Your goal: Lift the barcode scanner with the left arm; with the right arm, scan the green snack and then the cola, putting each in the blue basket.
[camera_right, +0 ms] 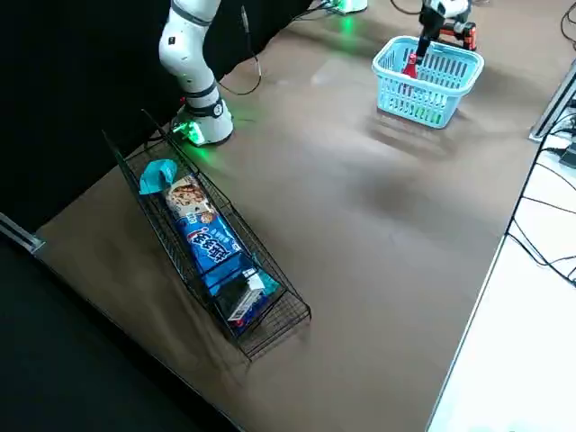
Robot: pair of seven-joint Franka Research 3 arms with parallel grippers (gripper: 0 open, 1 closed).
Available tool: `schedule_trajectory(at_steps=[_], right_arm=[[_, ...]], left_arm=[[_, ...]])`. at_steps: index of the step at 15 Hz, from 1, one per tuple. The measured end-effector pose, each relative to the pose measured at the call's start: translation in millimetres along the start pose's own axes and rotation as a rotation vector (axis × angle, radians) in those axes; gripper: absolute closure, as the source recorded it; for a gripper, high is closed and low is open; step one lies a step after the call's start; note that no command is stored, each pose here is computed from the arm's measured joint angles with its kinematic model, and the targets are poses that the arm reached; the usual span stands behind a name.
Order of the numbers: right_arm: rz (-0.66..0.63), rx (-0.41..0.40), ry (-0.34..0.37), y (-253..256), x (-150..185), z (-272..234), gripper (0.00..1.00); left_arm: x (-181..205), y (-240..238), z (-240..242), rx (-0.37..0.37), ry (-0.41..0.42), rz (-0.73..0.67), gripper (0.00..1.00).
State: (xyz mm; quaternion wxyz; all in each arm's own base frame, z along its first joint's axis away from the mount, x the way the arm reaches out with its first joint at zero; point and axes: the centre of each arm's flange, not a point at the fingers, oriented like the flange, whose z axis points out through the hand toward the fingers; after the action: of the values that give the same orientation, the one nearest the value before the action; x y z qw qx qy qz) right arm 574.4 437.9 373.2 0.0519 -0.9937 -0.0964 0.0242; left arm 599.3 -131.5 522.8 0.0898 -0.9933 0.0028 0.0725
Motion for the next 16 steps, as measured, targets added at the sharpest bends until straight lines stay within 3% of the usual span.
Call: schedule_trajectory(at_steps=[4,6,7,11,13,16], right_arm=[[0.106,0.013,0.04,77,11,-98,0.0],[0.159,0.01,0.043,140,11,-143,0.0],[0.135,0.002,0.014,204,6,-172,0.0],[0.068,0.005,-0.057,312,-13,-204,0.0],[0.074,0.0,-0.091,338,-29,-220,0.0],[0.057,-0.077,-0.096,333,-53,-242,0.0]], left_arm=[[-29,-54,-56,-0.17,0.057,-0.036,0.0],[-51,-69,-75,-0.19,0.081,-0.022,0.0],[-64,-68,-80,-0.189,0.089,-0.012,0.0],[-64,-59,-73,-0.181,0.078,0.059,0.0],[-63,-60,-72,-0.169,0.081,0.083,0.0],[-64,-55,-73,-0.069,0.096,0.107,0.0]])
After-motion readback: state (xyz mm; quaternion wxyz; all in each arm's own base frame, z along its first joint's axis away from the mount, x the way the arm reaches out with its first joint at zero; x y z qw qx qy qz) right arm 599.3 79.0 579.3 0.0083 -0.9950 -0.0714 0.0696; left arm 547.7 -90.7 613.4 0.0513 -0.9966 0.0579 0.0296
